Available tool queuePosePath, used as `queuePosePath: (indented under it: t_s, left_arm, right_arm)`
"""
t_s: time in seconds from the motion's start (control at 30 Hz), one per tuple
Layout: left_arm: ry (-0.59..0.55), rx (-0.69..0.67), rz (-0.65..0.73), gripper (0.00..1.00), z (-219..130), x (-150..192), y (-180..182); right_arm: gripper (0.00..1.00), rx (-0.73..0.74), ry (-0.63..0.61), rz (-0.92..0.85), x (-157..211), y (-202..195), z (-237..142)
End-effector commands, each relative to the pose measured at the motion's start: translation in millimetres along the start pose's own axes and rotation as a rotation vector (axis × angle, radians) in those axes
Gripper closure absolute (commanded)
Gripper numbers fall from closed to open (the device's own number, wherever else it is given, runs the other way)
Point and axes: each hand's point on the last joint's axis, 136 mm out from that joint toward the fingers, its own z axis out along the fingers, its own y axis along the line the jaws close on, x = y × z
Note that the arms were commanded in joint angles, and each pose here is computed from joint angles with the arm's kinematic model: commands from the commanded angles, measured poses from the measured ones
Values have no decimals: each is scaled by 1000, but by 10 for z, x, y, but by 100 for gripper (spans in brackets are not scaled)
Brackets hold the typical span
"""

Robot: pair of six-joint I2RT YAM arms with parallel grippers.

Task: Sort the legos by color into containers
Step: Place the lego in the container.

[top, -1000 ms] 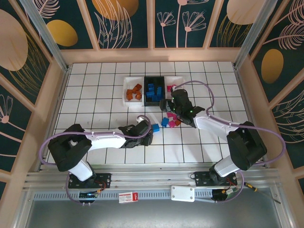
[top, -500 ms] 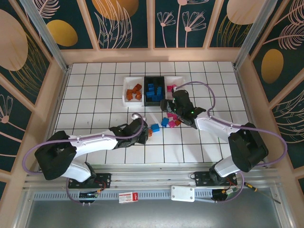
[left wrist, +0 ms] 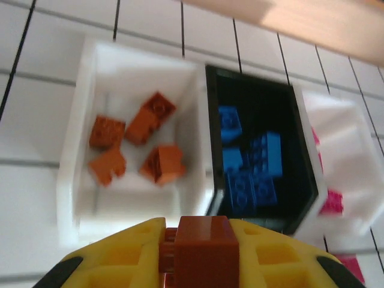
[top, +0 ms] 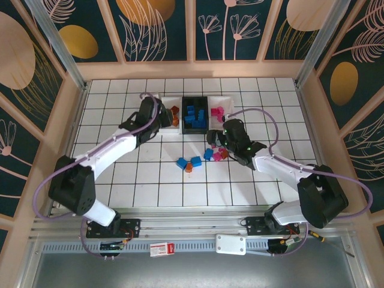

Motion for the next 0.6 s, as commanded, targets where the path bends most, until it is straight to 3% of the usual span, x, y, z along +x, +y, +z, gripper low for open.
queuePosePath:
  t_s: [0.0,0.33,0.57]
  left_arm:
    - [17,-40,5,85,312,-100,95]
    - [37,-197,10,82,972,-276,378]
    - [46,-199,4,60,1076,-320,396]
  right_arm:
    - [35,3,-13,30,13,-37,-60]
    - [34,-23,30,22,233,-15,-100]
    - [34,3,56,20,408,-78,-170]
